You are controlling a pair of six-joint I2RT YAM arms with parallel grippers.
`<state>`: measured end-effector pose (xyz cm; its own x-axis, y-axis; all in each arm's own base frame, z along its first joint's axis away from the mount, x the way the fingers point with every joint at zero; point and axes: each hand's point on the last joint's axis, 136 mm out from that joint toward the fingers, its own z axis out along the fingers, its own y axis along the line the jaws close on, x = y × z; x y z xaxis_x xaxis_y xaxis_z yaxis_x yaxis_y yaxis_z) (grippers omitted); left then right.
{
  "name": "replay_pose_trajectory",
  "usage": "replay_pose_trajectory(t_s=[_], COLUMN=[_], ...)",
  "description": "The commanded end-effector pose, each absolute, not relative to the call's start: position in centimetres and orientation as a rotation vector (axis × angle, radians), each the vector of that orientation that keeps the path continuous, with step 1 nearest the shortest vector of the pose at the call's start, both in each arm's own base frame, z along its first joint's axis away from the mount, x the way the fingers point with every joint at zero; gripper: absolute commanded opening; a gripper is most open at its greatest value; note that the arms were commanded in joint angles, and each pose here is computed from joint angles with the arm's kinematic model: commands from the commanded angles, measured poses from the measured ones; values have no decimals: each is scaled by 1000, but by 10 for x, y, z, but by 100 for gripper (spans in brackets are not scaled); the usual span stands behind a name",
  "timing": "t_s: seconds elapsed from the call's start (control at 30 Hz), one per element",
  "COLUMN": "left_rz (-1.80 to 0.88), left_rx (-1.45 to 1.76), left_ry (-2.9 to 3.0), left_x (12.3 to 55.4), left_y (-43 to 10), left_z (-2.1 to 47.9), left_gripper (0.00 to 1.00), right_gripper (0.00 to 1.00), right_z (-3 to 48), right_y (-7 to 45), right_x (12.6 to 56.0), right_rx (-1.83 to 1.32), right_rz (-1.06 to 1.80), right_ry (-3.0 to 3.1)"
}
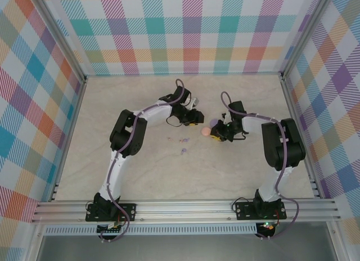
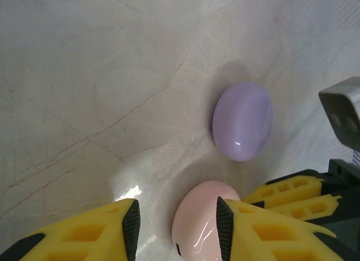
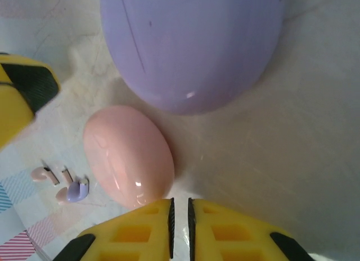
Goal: Insert wireless bluetooth earbuds into charging case
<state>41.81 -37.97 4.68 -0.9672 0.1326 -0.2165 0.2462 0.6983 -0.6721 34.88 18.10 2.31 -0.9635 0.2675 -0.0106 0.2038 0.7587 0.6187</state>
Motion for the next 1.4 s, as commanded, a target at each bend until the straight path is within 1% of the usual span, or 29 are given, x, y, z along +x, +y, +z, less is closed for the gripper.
replay_pose_trajectory(t_s=[0.0, 0.2, 0.5, 0.63, 0.77, 0.93, 1.1, 1.23, 1.37], left_rz=[-1185, -1186, -1149, -1154, -1145, -1154, -1192, -1208, -1227], left_rx=[344, 344, 314, 289, 269, 215, 197, 192, 206], left_ry=[2743, 2747, 2755, 2756, 2733, 2723, 2729, 2738, 2742], left_x=[410, 402, 389, 387, 388, 395, 401, 404, 404], left_y=[-393, -388, -375, -373, -370, -361, -356, -355, -357], left_z=[53, 55, 59, 62, 68, 68, 64, 58, 54], left_gripper=[42, 42, 42, 42, 44, 46, 46, 46, 45], right_gripper=[16, 15, 14, 14, 16, 19, 27, 29, 27], right_z=[25, 23, 22, 28, 38, 48, 52, 48, 44], right_y=[186, 187, 198, 194, 191, 190, 199, 206, 212], right_x=[359, 369, 378, 378, 376, 372, 369, 370, 372], right_rx=[375, 347, 299, 296, 279, 282, 303, 347, 364], right_rz=[982, 907, 880, 837, 823, 843, 946, 1016, 1076], right_ry=[2848, 2882, 2906, 2894, 2879, 2854, 2822, 2814, 2809])
